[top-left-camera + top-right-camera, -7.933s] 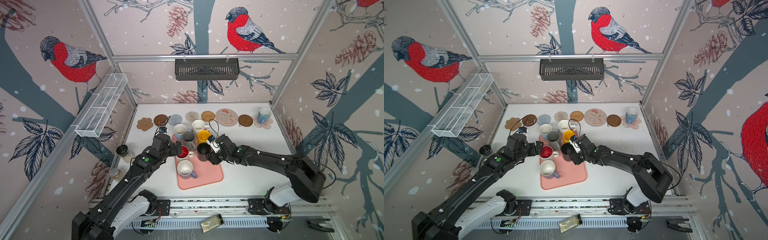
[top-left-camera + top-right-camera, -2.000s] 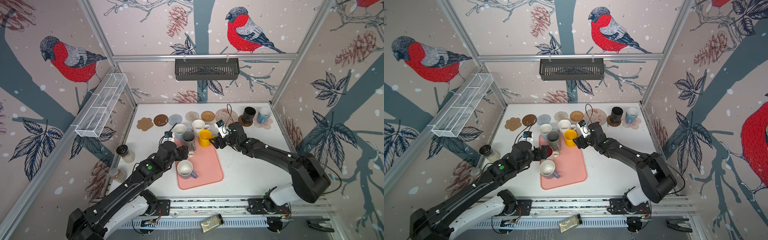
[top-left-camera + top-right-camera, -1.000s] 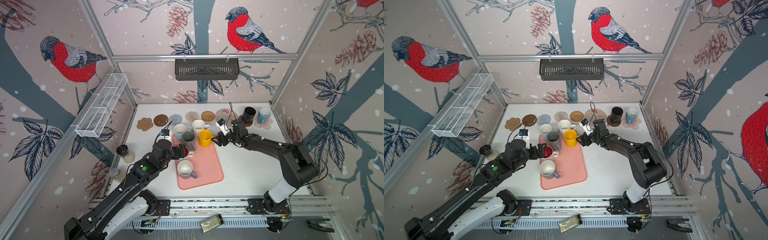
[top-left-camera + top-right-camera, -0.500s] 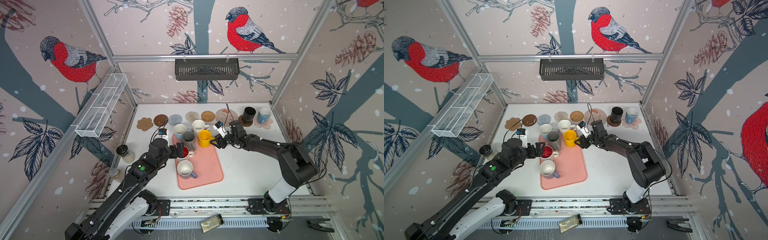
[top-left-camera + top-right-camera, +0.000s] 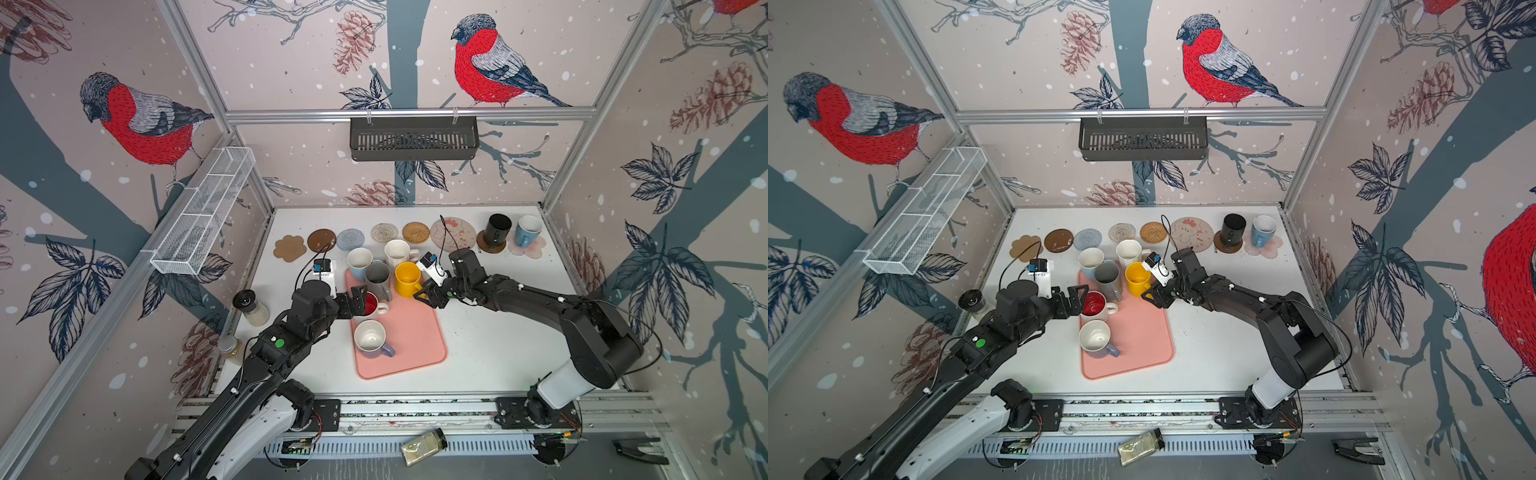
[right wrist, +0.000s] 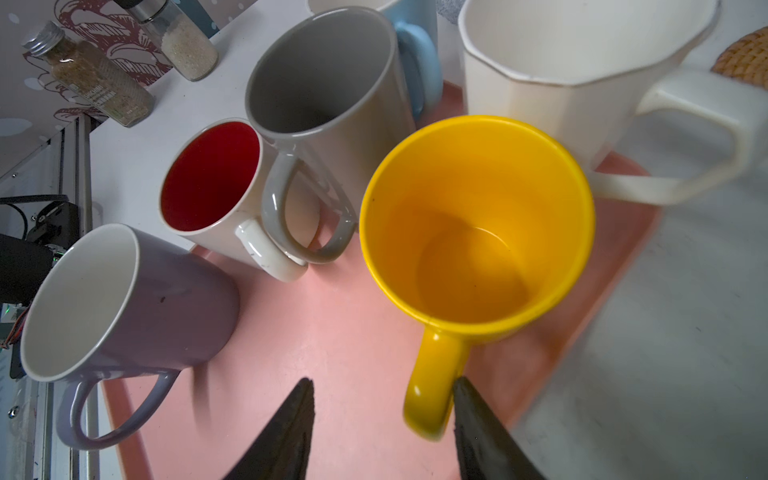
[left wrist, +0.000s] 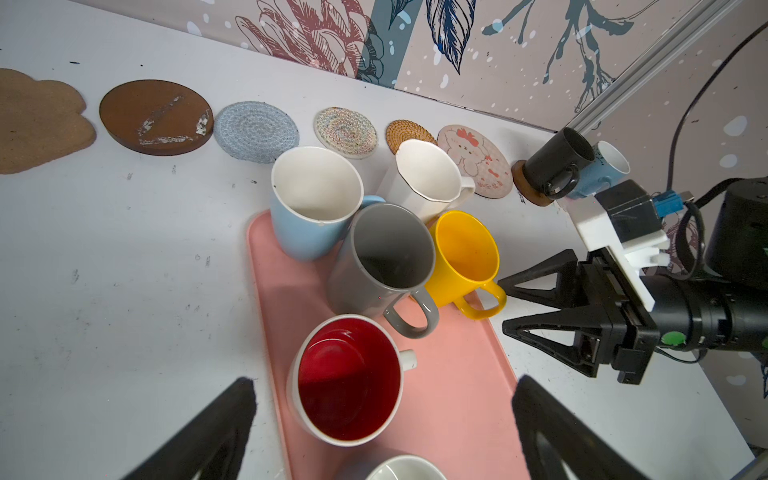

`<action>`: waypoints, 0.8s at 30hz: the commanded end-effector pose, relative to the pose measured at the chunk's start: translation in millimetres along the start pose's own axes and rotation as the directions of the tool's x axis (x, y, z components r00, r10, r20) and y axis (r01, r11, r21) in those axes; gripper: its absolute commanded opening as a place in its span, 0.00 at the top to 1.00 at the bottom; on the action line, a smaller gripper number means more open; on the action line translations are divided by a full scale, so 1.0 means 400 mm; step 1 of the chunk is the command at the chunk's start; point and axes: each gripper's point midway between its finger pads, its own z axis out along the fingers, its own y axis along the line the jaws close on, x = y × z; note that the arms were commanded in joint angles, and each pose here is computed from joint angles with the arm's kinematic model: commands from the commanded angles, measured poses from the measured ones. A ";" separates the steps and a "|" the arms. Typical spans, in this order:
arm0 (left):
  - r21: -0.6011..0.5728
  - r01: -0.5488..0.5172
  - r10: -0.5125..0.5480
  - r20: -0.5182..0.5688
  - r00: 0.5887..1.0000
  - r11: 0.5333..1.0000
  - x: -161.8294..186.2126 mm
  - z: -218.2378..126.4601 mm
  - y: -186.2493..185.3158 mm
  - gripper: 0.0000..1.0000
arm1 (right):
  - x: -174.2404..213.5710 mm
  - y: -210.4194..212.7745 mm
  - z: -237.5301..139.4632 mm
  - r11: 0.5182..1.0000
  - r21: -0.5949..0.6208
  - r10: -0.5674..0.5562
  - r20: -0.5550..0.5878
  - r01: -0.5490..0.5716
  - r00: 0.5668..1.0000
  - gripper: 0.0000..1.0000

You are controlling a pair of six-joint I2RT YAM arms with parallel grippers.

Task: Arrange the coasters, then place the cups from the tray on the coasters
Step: 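Lower the right gripper onto the yellow mug rim and close it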

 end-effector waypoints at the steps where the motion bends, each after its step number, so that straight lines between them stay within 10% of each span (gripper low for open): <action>1: -0.005 0.001 -0.001 0.023 1.000 1.000 -0.012 0.001 0.001 0.03 | -0.013 -0.025 -0.002 0.996 0.084 0.024 0.016 -0.026 1.000 0.49; 24: 0.019 -0.007 0.006 0.013 1.000 1.000 -0.008 -0.001 -0.009 0.03 | 0.028 -0.056 0.043 0.910 0.356 0.278 -0.142 -0.213 0.950 0.68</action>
